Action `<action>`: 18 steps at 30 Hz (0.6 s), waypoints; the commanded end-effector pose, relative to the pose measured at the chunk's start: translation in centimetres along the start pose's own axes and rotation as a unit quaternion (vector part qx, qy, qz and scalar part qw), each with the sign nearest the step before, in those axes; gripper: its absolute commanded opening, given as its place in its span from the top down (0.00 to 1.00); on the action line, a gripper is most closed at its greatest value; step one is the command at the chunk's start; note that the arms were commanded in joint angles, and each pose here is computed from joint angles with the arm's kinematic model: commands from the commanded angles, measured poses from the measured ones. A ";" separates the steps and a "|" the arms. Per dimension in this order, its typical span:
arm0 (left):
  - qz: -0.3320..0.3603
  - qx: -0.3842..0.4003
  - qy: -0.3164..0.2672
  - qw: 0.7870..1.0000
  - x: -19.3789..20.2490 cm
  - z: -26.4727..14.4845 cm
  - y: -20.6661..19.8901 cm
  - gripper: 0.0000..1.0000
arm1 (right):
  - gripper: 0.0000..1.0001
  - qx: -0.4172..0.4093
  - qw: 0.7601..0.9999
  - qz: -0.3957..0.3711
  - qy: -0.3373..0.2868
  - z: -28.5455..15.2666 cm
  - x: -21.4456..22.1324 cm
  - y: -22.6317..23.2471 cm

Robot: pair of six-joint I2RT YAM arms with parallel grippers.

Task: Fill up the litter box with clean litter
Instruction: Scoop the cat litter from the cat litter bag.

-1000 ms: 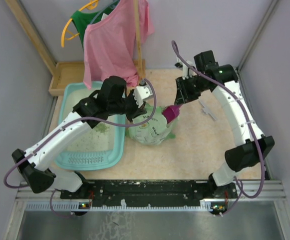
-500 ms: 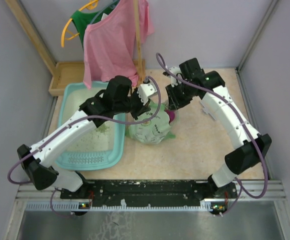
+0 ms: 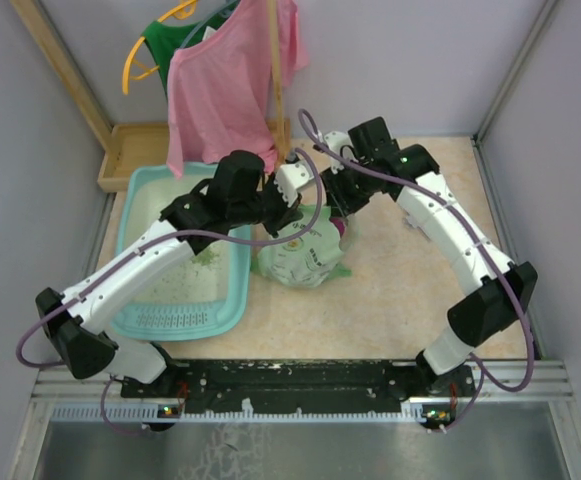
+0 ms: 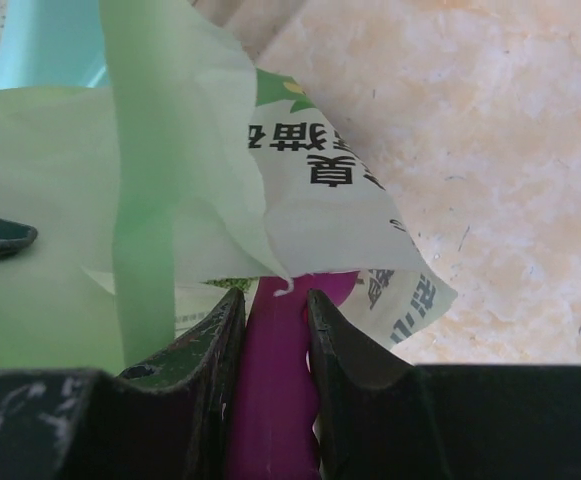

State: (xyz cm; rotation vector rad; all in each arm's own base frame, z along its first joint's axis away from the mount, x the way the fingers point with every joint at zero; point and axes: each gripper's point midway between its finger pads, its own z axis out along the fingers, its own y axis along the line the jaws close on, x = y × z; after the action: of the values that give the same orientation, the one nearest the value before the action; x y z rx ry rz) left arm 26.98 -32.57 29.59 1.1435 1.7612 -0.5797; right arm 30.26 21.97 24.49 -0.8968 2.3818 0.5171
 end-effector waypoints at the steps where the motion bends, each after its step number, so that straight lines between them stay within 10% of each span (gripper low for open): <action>1: 0.011 0.007 -0.097 0.995 -5.9 -0.3 -0.2 1.00 | 1.00 -0.106 0.982 0.034 0.150 4.3 7.6 3.4; 18: 0.020 -0.030 -0.085 0.996 -5.6 -1.0 1.1 1.00 | 1.00 -0.098 0.990 0.045 0.086 1.4 8.4 0.7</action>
State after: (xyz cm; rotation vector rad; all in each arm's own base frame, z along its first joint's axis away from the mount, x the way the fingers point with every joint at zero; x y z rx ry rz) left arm 27.86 -32.93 29.49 1.1212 1.7565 -0.5596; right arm 30.37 20.53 24.17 -0.9271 2.2825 0.6445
